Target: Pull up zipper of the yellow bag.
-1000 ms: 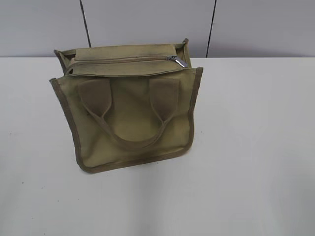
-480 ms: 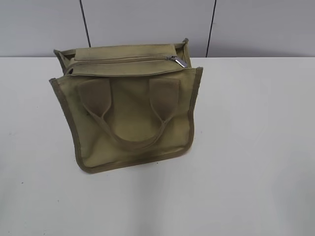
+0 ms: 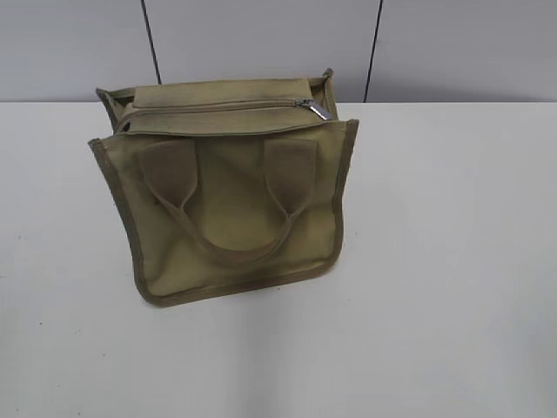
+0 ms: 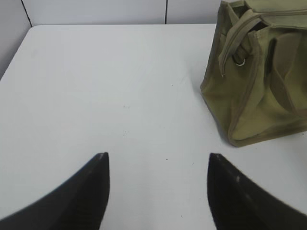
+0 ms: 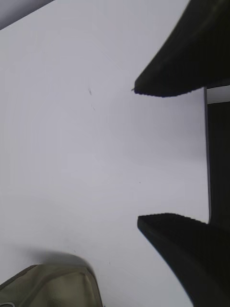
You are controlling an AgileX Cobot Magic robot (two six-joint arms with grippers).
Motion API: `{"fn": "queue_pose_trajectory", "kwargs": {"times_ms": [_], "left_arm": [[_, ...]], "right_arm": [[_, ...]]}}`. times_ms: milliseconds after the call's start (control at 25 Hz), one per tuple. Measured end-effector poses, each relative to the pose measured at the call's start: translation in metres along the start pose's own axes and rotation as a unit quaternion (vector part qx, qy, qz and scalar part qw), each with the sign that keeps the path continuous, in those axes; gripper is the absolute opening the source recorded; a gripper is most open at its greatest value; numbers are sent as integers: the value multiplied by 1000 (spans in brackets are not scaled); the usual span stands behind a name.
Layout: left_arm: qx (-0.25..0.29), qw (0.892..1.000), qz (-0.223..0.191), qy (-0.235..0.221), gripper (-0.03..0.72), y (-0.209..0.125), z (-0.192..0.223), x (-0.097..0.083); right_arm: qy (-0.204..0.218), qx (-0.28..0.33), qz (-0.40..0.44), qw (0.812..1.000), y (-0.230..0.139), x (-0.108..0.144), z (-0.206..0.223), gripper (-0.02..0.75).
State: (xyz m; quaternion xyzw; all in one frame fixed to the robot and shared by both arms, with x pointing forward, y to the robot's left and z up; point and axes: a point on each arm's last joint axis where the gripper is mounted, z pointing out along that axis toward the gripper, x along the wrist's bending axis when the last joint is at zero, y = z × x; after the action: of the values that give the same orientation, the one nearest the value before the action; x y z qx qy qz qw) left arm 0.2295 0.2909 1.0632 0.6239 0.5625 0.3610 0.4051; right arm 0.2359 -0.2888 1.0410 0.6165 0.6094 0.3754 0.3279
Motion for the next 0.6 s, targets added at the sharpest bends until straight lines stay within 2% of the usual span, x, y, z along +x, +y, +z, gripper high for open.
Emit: {"fn": "queue_pose_trajectory", "kwargs": {"times_ms": [600], "left_arm": [[-3,1000,0,1,481,0,-1,0]], "right_arm": [[0,-1,0,1000,0,0,0,578]]}}
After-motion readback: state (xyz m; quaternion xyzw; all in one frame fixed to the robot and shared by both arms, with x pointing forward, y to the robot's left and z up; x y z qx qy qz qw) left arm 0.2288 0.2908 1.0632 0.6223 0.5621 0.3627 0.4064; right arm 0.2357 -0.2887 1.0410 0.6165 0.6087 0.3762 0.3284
